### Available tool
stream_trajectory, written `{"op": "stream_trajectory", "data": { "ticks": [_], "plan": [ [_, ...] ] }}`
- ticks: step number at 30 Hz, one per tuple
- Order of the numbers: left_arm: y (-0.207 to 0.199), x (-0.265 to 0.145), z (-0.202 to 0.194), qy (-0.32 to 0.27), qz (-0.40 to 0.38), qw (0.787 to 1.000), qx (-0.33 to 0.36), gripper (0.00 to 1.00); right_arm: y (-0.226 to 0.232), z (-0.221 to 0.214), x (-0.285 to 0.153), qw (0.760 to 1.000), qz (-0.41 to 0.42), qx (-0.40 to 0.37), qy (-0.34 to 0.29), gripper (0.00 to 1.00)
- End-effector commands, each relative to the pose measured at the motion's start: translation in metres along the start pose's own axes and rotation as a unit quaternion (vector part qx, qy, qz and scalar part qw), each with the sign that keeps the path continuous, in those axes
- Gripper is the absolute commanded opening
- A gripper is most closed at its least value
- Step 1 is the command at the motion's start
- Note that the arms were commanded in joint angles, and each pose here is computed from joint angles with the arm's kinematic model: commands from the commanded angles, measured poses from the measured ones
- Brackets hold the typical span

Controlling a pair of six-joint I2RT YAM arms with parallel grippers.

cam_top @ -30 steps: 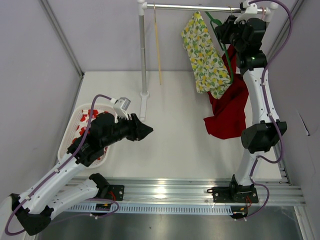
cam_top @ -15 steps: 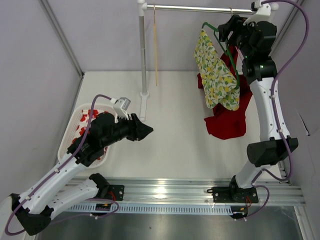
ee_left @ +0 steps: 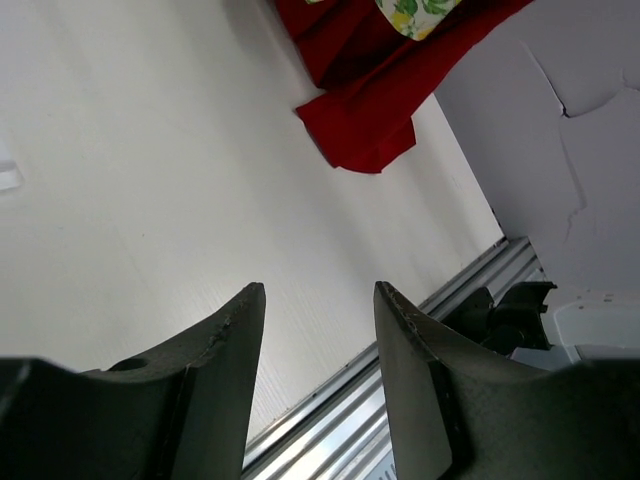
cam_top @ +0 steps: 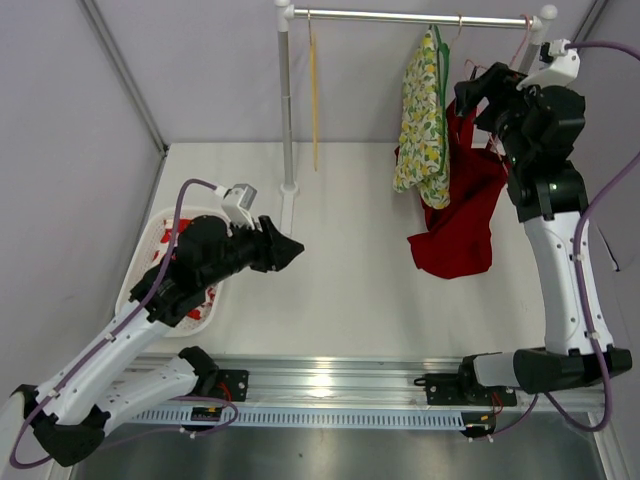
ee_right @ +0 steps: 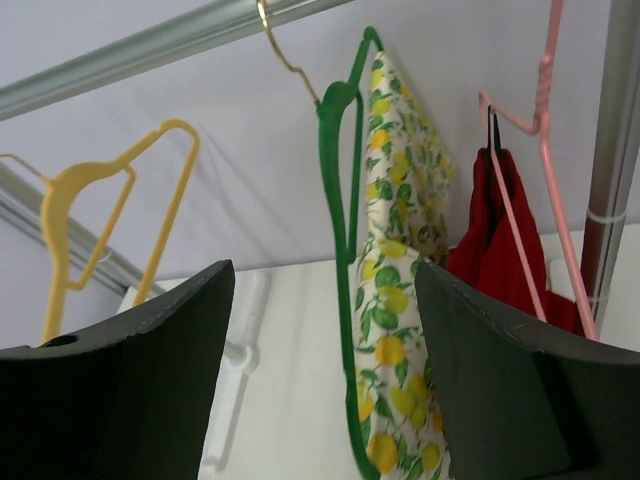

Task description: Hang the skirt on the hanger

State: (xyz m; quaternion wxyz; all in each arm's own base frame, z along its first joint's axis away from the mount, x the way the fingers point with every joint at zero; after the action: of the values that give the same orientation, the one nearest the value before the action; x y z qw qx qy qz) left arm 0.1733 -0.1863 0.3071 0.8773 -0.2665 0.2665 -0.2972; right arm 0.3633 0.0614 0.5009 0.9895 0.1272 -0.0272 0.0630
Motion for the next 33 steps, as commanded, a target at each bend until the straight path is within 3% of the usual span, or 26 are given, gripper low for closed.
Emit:
{"op": "stream_trajectory", "data": {
  "ticks": [1, 3, 7, 8, 16, 24, 28, 30, 33],
  "plan": [
    [-0.004, -0.012, 0.028, -0.044, 0.025, 0.999, 0.010, 0.54, 0.011, -0.009, -0.030, 0.999, 0.011, 0.039, 0.021, 0.79],
    [0.009, -0.015, 0.035, -0.068, 0.073, 0.995, 0.002, 0.56, 0.024, -0.014, -0.052, 0.998, 0.028, 0.046, 0.025, 0.79],
    [0.038, -0.031, 0.056, -0.129, 0.180, 0.975, -0.024, 0.65, 0.051, -0.061, -0.076, 0.991, 0.064, 0.064, 0.096, 0.77],
    [0.051, -0.036, 0.058, -0.143, 0.220, 0.965, -0.030, 0.65, 0.071, -0.074, -0.087, 0.987, 0.094, 0.061, 0.114, 0.77],
    [0.163, -0.050, 0.048, -0.203, 0.443, 0.864, -0.125, 0.65, 0.107, -0.141, -0.156, 0.967, 0.162, 0.061, 0.188, 0.77],
    [0.258, -0.034, 0.020, -0.162, 0.575, 0.783, -0.173, 0.74, 0.103, -0.192, -0.181, 0.952, 0.182, 0.043, 0.244, 0.77],
    [0.289, -0.018, 0.008, -0.126, 0.600, 0.768, -0.186, 0.73, 0.103, -0.203, -0.183, 0.947, 0.195, 0.039, 0.254, 0.78],
    [0.308, -0.010, -0.006, -0.089, 0.631, 0.746, -0.195, 0.72, 0.105, -0.205, -0.181, 0.946, 0.199, 0.034, 0.255, 0.78],
    [0.325, 0.003, -0.019, -0.051, 0.644, 0.737, -0.199, 0.71, 0.107, -0.210, -0.180, 0.943, 0.205, 0.030, 0.260, 0.78]
  ]
}}
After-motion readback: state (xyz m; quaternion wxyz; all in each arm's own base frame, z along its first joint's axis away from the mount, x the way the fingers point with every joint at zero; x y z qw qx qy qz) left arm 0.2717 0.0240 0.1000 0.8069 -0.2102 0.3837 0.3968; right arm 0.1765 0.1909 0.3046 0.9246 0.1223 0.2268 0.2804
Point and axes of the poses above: each gripper's point midway between its finger pads, its own x axis out along the fingers, its own y axis along the line the jaws close on, z = x × y, the point moved 5 cm from there along -x, back along the fingers, and after that the axes turned 6 degrees about -x, right-handed, at the moved point
